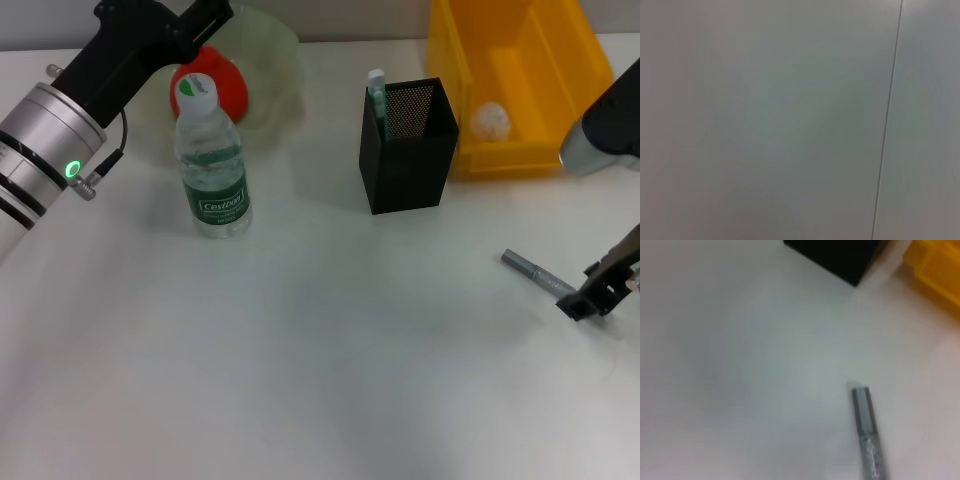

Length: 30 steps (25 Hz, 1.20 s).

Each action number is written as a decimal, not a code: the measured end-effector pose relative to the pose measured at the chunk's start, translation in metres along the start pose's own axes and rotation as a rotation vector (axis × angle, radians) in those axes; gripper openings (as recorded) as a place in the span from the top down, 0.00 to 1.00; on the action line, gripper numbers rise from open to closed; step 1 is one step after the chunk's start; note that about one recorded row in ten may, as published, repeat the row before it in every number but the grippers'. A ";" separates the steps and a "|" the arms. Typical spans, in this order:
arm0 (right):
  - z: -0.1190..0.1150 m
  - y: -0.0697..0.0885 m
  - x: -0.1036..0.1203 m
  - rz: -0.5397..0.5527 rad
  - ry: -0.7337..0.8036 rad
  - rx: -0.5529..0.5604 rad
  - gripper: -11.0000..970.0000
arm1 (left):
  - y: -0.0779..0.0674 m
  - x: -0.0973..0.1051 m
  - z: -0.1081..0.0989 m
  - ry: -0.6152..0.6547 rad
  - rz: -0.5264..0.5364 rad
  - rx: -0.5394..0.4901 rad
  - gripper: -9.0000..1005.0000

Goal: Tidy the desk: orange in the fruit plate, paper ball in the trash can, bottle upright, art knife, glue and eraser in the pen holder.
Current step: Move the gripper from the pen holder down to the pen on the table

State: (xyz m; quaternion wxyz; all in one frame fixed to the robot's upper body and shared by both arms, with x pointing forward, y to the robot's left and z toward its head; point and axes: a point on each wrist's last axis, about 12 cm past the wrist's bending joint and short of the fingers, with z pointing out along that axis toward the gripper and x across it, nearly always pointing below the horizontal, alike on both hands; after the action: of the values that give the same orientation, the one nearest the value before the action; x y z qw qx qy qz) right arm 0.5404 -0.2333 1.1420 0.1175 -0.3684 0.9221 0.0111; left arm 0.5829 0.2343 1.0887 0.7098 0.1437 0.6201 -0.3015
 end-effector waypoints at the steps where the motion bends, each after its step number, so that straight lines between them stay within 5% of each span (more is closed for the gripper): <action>1: 0.003 0.000 0.001 0.000 0.011 -0.006 0.47 | 0.000 0.000 0.000 0.000 0.000 0.000 0.21; 18: 0.022 -0.006 0.009 0.011 0.052 -0.032 0.50 | 0.000 0.001 -0.002 0.004 -0.002 -0.003 0.22; 30: 0.022 -0.012 0.012 0.038 0.032 -0.023 0.62 | 0.000 0.000 0.001 0.001 0.000 0.004 0.22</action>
State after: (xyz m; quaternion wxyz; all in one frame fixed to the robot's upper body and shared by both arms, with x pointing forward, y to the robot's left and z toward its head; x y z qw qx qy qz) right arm 0.5451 -0.2475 1.1184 0.0983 -0.3524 0.9305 0.0182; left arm 0.5835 0.2334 1.0892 0.7095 0.1452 0.6198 -0.3024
